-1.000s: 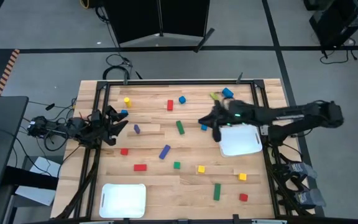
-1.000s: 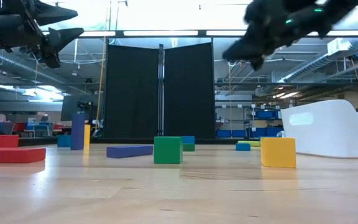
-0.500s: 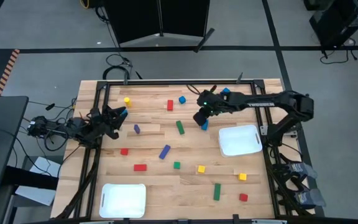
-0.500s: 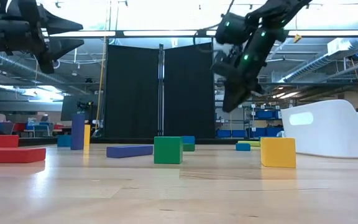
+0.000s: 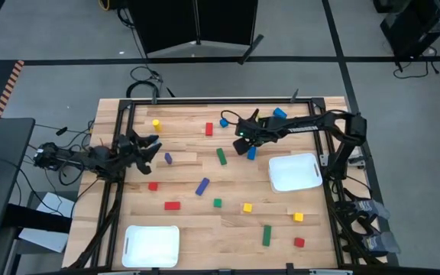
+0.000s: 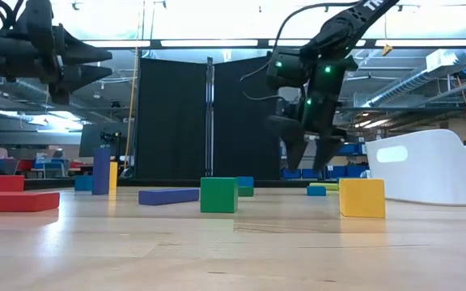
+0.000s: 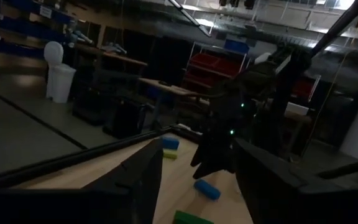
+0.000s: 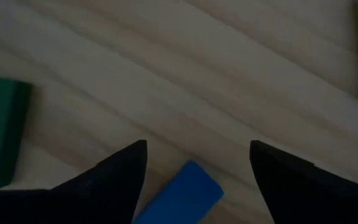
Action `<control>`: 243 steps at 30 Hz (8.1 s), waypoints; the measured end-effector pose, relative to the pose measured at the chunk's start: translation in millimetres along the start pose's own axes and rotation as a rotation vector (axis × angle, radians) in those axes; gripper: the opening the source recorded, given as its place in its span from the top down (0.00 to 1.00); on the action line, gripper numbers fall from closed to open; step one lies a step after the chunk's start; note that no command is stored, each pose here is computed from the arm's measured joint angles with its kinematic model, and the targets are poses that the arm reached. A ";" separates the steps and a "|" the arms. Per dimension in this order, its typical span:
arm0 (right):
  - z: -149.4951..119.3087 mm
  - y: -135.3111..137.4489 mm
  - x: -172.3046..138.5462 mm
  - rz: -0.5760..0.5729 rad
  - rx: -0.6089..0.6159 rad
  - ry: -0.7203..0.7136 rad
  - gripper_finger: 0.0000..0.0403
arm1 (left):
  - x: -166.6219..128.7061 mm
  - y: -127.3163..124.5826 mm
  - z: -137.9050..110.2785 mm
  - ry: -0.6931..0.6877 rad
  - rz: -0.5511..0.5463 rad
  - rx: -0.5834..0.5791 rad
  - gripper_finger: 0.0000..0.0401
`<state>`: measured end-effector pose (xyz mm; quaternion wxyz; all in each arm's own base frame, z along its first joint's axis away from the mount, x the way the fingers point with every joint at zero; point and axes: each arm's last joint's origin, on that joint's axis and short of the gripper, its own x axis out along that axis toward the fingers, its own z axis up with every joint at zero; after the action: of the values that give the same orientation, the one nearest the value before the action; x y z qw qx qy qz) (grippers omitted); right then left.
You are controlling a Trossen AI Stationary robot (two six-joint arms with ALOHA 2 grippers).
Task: Sort blocks by size
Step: Put the blue rectangular block into the top white bin, then put the red square block into the bottom white bin, then put the green rectangular block into the top white bin
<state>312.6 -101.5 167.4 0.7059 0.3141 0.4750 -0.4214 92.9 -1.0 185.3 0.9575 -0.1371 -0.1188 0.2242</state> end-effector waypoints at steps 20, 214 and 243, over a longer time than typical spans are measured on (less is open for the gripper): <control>-19.3 14.9 -6.5 0.000 0.129 0.014 0.31 | -0.5 -5.4 -1.3 0.038 -0.189 0.001 0.99; -281.3 95.3 -137.4 0.420 -1.042 0.081 0.23 | -40.8 -270.3 -5.1 1.181 -0.315 0.409 0.16; -308.6 131.4 -88.1 0.367 -1.969 0.260 0.36 | -6.1 -268.2 17.4 0.931 -0.282 0.386 0.23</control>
<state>287.7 243.8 147.0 0.6477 -0.2968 0.6291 0.3107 189.0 -231.3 285.2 0.9377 -0.0261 0.3455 0.0262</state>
